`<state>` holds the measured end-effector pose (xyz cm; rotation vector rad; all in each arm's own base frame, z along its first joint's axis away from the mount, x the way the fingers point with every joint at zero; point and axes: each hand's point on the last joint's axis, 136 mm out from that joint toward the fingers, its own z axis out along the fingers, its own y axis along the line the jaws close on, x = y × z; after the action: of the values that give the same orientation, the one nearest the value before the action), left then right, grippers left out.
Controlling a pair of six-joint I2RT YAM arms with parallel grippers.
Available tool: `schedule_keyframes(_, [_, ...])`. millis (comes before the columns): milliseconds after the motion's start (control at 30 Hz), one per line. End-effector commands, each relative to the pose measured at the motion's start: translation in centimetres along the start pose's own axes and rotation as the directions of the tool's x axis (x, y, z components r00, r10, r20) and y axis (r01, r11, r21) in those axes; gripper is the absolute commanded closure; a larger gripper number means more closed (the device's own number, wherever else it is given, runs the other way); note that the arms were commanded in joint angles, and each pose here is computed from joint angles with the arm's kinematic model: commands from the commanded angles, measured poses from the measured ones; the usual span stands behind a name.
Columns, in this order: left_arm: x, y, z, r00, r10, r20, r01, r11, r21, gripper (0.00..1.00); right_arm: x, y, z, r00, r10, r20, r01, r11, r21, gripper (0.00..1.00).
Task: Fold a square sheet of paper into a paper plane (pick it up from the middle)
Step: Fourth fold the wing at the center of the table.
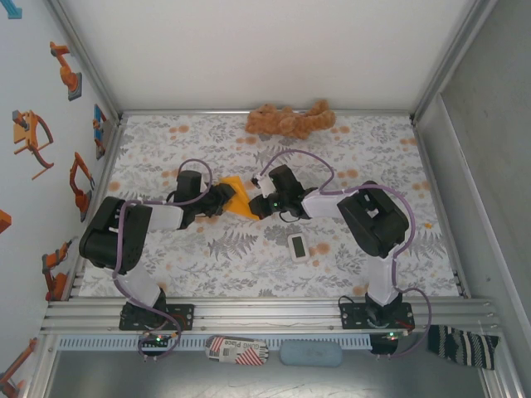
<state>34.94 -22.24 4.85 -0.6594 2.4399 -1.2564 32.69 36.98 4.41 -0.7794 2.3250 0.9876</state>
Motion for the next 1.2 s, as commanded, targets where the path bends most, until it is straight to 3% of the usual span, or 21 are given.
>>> schedule_keyframes(0, [0.2,-0.7,0.2,0.997,0.080,-0.004,-0.080,0.996,0.033,0.56,0.0,-0.3,0.4,1.000,0.022,-0.001,-0.022,1.000,-0.014,0.93])
schedule_keyframes(367, [0.8,-0.9,0.1,0.980,0.198,0.006,-0.198,0.977,0.085,0.45,0.2,-0.6,0.9,0.997,0.070,-0.019,-0.071,0.996,-0.055,0.93])
schedule_keyframes(1167, [0.7,1.3,1.3,0.979,0.199,-0.038,-0.200,0.979,-0.030,0.50,-0.6,-0.1,0.7,0.993,0.119,-0.016,-0.120,0.984,-0.132,0.93])
